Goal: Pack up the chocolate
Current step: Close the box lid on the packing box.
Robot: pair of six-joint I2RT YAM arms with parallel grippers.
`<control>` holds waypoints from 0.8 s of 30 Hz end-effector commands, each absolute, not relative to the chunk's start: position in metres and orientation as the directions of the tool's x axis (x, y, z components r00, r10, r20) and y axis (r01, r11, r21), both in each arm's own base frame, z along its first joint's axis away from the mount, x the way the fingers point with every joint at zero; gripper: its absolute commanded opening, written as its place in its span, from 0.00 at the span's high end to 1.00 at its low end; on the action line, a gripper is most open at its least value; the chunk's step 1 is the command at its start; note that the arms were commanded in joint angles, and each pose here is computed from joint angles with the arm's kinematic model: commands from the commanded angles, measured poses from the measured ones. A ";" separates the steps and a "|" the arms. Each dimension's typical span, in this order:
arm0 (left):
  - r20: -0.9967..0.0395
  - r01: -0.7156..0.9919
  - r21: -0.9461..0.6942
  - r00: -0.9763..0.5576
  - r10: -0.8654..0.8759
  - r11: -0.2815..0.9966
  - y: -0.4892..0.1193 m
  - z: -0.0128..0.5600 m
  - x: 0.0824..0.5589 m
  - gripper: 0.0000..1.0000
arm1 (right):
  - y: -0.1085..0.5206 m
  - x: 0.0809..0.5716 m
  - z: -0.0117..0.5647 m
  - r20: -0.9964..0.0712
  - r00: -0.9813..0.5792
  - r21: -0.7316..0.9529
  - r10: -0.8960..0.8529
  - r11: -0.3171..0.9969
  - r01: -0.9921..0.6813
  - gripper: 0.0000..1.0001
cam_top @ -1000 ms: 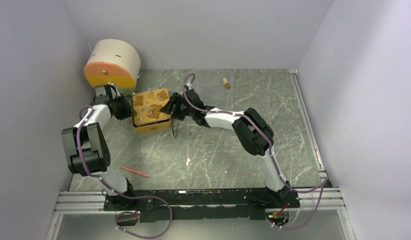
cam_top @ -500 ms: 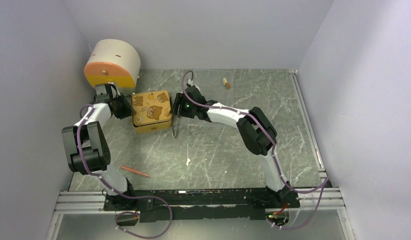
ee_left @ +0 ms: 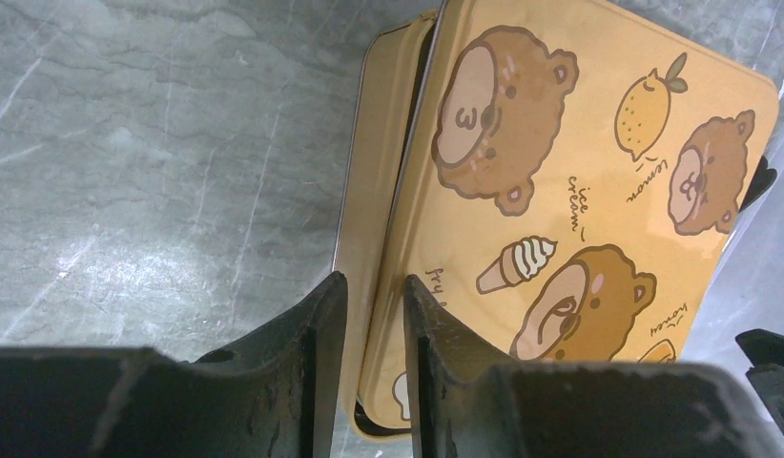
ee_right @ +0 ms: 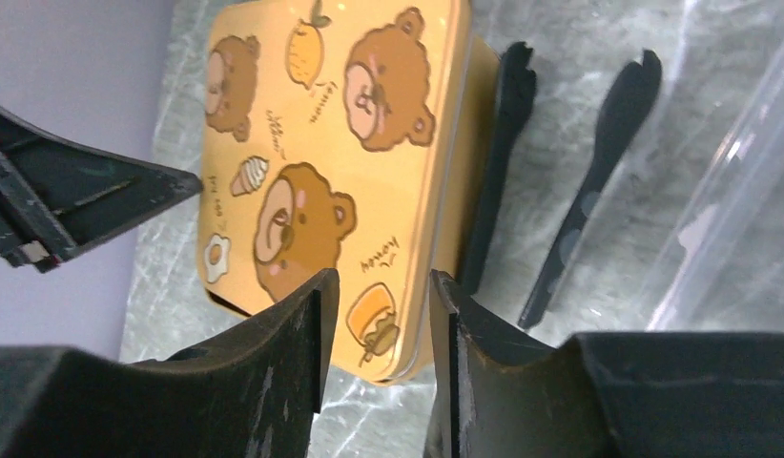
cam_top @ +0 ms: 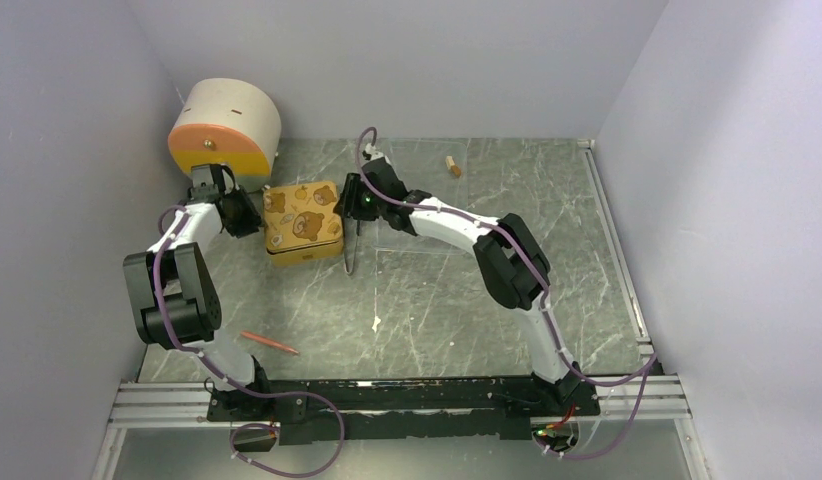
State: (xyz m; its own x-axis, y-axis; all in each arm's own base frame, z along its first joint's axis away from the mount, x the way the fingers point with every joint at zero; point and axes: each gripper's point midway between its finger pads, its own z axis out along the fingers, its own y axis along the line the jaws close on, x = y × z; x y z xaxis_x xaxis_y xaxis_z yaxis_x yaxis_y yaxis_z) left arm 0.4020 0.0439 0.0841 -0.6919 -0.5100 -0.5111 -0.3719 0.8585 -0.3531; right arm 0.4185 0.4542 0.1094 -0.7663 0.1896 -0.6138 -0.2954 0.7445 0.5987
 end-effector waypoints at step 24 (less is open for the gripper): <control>-0.472 -0.241 -0.475 -0.742 -0.476 0.846 0.009 0.110 0.397 0.73 | 0.489 0.395 0.133 -0.597 -0.786 0.685 0.162 0.613 -0.394 0.71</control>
